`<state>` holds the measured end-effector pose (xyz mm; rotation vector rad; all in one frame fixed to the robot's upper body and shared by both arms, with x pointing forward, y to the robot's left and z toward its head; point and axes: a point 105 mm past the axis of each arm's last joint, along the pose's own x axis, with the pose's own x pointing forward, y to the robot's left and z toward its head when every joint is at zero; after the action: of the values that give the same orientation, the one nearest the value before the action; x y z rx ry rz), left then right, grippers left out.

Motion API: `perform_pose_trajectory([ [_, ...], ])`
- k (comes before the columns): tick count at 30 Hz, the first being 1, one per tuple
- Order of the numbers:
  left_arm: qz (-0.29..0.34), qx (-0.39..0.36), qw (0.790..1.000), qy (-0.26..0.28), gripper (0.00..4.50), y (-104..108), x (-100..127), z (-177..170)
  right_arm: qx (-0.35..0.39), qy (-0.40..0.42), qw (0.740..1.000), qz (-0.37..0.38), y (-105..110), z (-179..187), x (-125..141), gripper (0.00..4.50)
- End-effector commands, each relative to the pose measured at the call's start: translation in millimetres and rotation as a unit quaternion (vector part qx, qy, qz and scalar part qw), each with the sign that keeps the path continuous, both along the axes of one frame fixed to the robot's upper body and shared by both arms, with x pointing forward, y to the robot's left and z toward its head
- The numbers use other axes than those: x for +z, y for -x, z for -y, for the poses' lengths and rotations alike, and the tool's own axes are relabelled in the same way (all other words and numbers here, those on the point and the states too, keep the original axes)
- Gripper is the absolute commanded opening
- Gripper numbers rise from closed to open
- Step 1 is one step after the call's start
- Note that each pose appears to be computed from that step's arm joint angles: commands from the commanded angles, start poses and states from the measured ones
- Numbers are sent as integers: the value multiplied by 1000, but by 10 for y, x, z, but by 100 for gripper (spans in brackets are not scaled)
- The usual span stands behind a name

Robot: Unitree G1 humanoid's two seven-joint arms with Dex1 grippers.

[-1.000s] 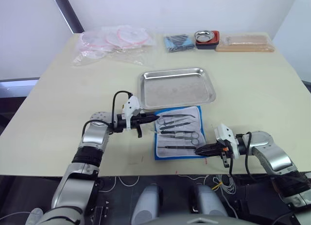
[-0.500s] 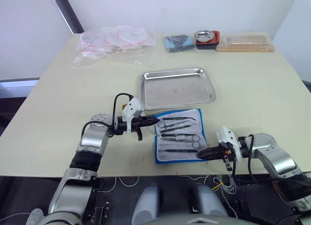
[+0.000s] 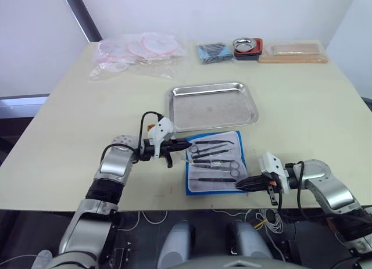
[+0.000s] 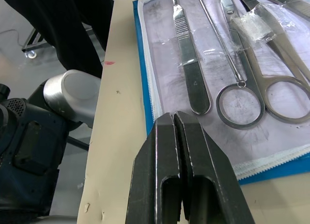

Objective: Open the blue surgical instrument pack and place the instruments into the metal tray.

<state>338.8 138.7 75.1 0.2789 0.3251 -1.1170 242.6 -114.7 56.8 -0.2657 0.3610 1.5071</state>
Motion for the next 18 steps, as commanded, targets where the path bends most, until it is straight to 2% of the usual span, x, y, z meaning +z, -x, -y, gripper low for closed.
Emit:
perform_pose_trajectory([
  [1,-59,6,998,-4,0,111,-280,-20,-13,8,1000,-2,0,55,-23,6],
  [9,-65,27,997,18,0,75,-260,-59,-15,4,1000,-7,-12,52,-16,6],
  [10,-68,29,997,18,0,77,-266,-68,-15,2,1000,-14,-13,49,-8,44],
  [11,-65,31,997,14,0,73,-270,-81,-14,2,1000,-18,-11,48,-6,56],
  [13,-63,41,997,14,60,53,-270,-101,-14,7,1000,7,-43,53,-4,137],
  [14,-65,39,997,15,72,61,-270,-101,-14,9,1000,9,-47,59,-10,162],
  [18,-66,46,996,26,72,66,-245,-118,-10,8,1000,9,-33,62,-17,162],
])
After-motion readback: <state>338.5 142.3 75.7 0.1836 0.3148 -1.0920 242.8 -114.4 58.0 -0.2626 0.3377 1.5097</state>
